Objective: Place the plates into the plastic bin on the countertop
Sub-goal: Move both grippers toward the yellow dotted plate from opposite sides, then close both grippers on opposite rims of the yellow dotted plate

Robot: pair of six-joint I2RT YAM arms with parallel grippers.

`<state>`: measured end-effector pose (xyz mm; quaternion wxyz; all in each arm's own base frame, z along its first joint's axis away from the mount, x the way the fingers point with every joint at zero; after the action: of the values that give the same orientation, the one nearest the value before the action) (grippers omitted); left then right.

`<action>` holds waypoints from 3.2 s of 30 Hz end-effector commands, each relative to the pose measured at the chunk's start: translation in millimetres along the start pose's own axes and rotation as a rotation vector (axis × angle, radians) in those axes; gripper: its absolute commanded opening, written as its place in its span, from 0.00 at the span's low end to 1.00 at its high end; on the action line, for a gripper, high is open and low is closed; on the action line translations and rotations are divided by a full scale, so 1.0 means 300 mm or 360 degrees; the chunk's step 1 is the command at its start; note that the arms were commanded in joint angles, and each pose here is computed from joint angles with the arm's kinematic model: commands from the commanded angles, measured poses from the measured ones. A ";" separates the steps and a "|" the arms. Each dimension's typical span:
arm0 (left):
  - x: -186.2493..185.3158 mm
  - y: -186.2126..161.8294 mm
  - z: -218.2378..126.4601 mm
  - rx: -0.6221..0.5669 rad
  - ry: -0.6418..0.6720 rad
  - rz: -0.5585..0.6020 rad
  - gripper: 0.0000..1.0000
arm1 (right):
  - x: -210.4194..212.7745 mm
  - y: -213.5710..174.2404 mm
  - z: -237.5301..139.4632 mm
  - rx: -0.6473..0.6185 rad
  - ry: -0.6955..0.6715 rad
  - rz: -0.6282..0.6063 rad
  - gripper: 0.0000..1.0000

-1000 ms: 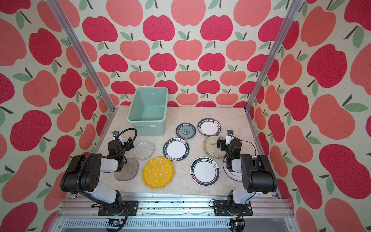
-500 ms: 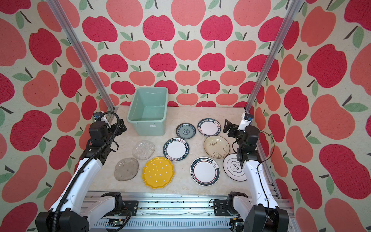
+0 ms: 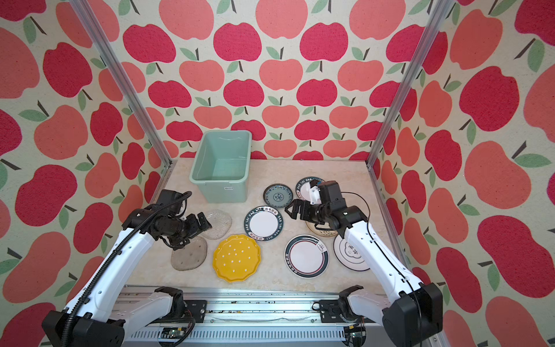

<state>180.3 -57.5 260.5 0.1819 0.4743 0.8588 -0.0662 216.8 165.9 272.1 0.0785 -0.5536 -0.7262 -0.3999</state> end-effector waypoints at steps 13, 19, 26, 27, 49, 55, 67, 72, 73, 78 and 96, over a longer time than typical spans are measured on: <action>0.074 -0.122 0.223 0.0375 0.0165 -0.0163 1.00 | 0.132 -0.261 0.426 0.0466 -0.0035 0.0489 0.99; 0.094 -0.121 0.309 0.0350 0.0103 -0.0271 1.00 | 0.107 -0.290 0.492 0.0509 -0.0098 0.0569 0.99; 0.093 -0.110 0.385 0.0341 -0.0012 -0.0305 1.00 | 0.110 -0.306 0.553 0.0568 -0.0088 0.0575 0.99; 0.088 -0.107 0.389 0.0341 -0.0031 -0.0291 1.00 | 0.110 -0.308 0.559 0.0575 -0.0086 0.0571 0.99; 0.049 -0.077 0.448 0.0393 -0.0121 -0.0166 0.96 | 0.145 -0.314 0.610 0.0626 0.0222 0.0559 0.86; 0.042 -0.076 0.445 0.0397 -0.0143 -0.0137 0.96 | 0.189 -0.300 0.590 0.0571 0.0360 0.0481 0.81; 0.030 -0.080 0.429 0.0406 -0.0217 -0.0073 0.96 | 0.268 -0.279 0.541 0.0426 0.0736 0.0362 0.78; 0.030 -0.086 0.419 0.0404 -0.0236 -0.0063 0.96 | 0.273 -0.281 0.536 0.0411 0.0767 0.0360 0.77; 0.030 -0.086 0.416 0.0402 -0.0239 -0.0061 0.96 | 0.269 -0.283 0.539 0.0420 0.0752 0.0366 0.76; 0.029 -0.087 0.411 0.0398 -0.0245 -0.0059 0.96 | 0.267 -0.292 0.560 0.0459 0.0741 0.0386 0.70; 0.032 -0.094 0.359 0.0351 -0.0241 -0.0050 0.96 | 0.246 -0.289 0.509 0.0395 0.0561 0.0417 0.21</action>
<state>177.5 -93.0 140.5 0.1648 0.4637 0.8492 -0.1915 167.5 312.8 136.9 0.3145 -0.5862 -0.6642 -0.3412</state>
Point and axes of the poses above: each gripper's point midway between its finger pads, its own z axis out along the fingers, its own x axis along the line the jaws close on, y = z × x, the point moved 10 cm from there along -z, back along the fingers, and after that the axes turned 7 degrees about -z, right-handed, at the moved point
